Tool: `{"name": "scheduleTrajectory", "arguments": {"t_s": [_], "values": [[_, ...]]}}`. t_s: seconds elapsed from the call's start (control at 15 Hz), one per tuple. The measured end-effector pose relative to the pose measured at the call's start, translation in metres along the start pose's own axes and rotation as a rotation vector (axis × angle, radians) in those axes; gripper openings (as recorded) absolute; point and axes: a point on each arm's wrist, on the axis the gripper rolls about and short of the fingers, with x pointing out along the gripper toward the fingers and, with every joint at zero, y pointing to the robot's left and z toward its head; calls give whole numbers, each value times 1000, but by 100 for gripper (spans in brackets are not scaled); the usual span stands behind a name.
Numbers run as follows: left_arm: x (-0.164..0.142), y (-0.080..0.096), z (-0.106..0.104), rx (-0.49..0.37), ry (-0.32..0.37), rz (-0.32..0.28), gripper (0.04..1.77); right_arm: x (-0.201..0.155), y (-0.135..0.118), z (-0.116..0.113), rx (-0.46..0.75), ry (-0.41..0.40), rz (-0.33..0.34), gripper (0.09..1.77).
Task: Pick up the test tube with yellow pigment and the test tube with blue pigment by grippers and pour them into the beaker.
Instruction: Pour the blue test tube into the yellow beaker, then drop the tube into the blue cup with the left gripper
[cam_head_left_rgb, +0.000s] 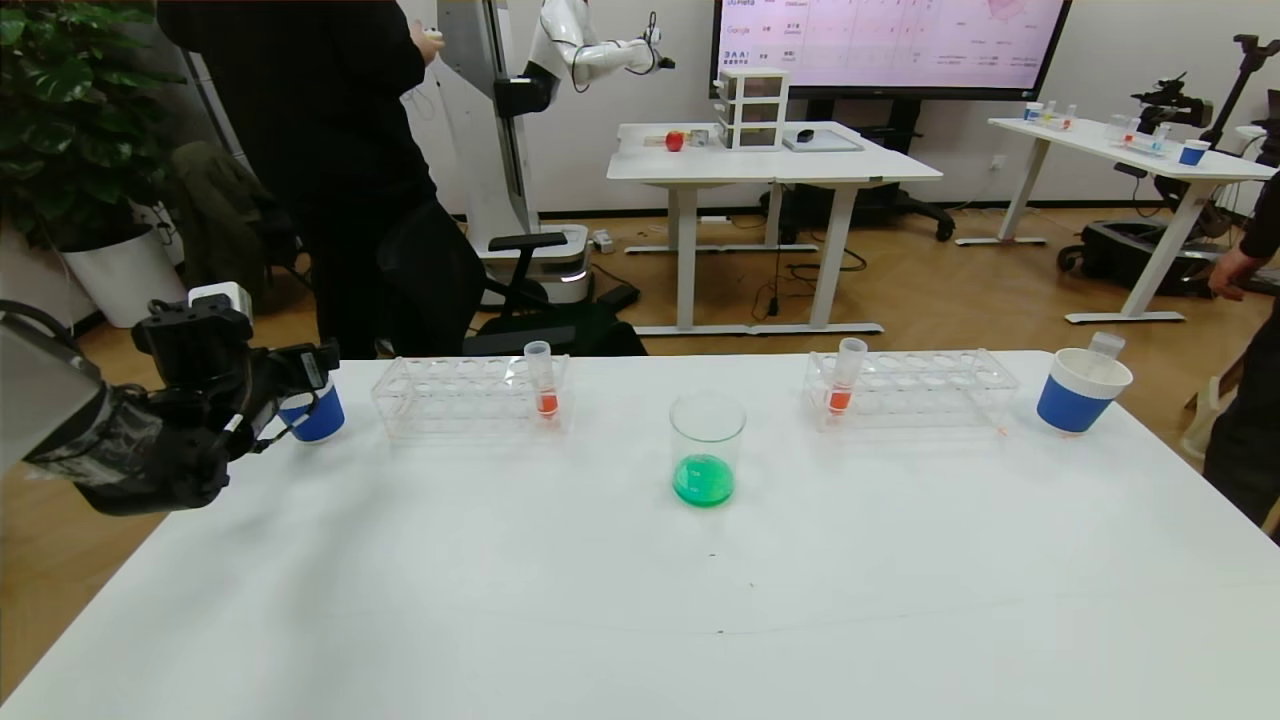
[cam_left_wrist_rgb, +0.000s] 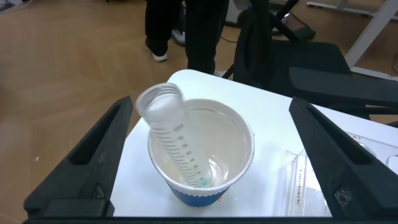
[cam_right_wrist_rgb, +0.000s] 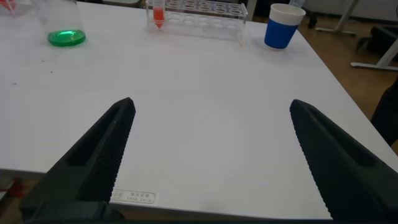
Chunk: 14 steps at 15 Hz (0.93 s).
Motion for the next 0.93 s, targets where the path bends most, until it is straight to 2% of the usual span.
{"name": "scheduleTrajectory", "arguments": {"t_s": [0.13,0.27,0.47,0.67,0.8,0.93], "values": [[-2,-4,5,-4,-15,-6,175,0,0,0,0,0,0,174],[-9,-19,16,-8,-45,-39,175,0,0,0,0,0,0,174],[-32,-62,35,-14,-88,-142,175,0,0,0,0,0,0,174],[-68,-108,52,-18,-113,-187,175,0,0,0,0,0,0,174],[-90,-116,71,-25,-137,-213,175,0,0,0,0,0,1,174],[-118,-113,93,-13,-162,-238,175,0,0,0,0,0,0,174]]}}
